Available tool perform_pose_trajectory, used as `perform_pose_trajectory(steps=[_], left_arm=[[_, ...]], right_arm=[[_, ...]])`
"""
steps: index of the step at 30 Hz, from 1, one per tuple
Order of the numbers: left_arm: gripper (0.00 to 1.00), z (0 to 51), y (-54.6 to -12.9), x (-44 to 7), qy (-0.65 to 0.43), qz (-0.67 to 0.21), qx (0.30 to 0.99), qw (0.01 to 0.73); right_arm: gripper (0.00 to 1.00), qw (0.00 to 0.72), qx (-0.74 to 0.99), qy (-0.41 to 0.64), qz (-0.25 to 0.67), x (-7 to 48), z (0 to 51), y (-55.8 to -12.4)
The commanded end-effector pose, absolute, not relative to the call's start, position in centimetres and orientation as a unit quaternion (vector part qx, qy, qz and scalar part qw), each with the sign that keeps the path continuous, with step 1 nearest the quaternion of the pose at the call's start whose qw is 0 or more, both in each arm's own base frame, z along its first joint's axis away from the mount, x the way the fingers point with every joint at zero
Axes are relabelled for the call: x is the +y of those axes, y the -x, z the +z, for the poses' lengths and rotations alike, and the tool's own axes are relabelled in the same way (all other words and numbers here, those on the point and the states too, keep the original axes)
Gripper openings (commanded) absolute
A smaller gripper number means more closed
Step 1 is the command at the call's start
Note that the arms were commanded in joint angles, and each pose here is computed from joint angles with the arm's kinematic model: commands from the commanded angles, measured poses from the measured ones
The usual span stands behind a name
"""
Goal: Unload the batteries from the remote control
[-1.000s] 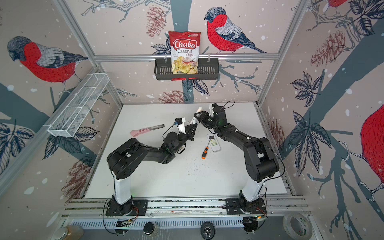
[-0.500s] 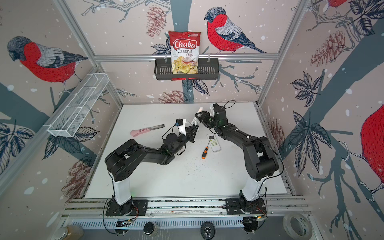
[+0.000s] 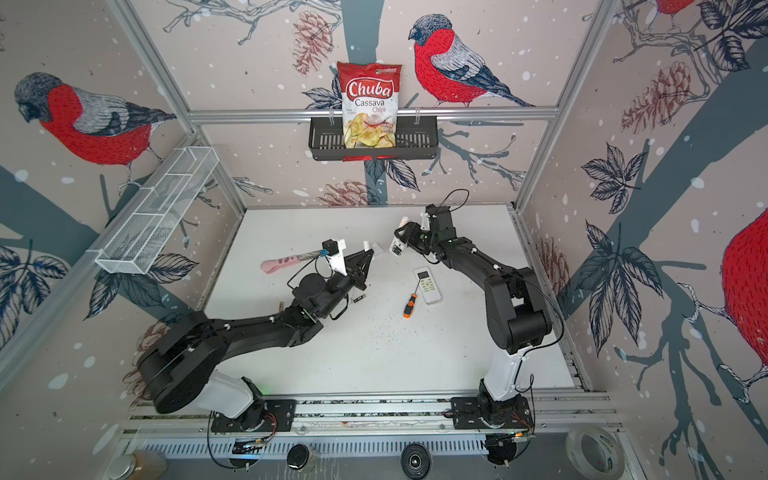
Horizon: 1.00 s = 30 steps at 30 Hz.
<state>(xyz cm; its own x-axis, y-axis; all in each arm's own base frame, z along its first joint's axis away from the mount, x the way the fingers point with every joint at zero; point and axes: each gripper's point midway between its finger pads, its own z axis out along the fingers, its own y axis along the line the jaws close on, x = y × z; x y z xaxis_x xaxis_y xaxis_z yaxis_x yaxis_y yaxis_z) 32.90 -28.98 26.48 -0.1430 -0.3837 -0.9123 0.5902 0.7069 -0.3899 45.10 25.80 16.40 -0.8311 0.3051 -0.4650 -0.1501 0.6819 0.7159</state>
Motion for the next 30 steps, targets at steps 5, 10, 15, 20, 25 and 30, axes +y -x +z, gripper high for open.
perform_pose_trajectory(steps=[5,10,15,20,25,30], left_arm=[[0.12,21.1,-33.3,-20.9,0.003,-0.219,0.745,0.630],[0.12,18.7,-33.5,-17.8,0.026,-0.159,0.784,0.599],[0.12,15.0,-34.6,-16.4,0.043,-0.112,0.838,0.532],[0.12,11.4,-34.9,-15.0,0.057,-0.070,0.877,0.471],[0.14,8.8,-35.3,-14.3,0.059,-0.060,0.899,0.429],[0.18,7.0,-35.5,-14.1,0.061,-0.059,0.910,0.405]], right_arm=[[0.30,0.236,0.916,0.051,0.320,28.2,14.3,-42.0],[0.28,0.192,0.943,0.109,0.250,30.0,12.1,-39.7],[0.28,0.174,0.958,0.142,0.180,30.9,10.7,-37.9],[0.28,0.153,0.964,0.162,0.144,31.4,9.1,-36.7],[0.28,0.134,0.968,0.178,0.115,31.8,7.4,-35.9],[0.28,0.126,0.970,0.187,0.093,31.8,6.0,-35.2]])
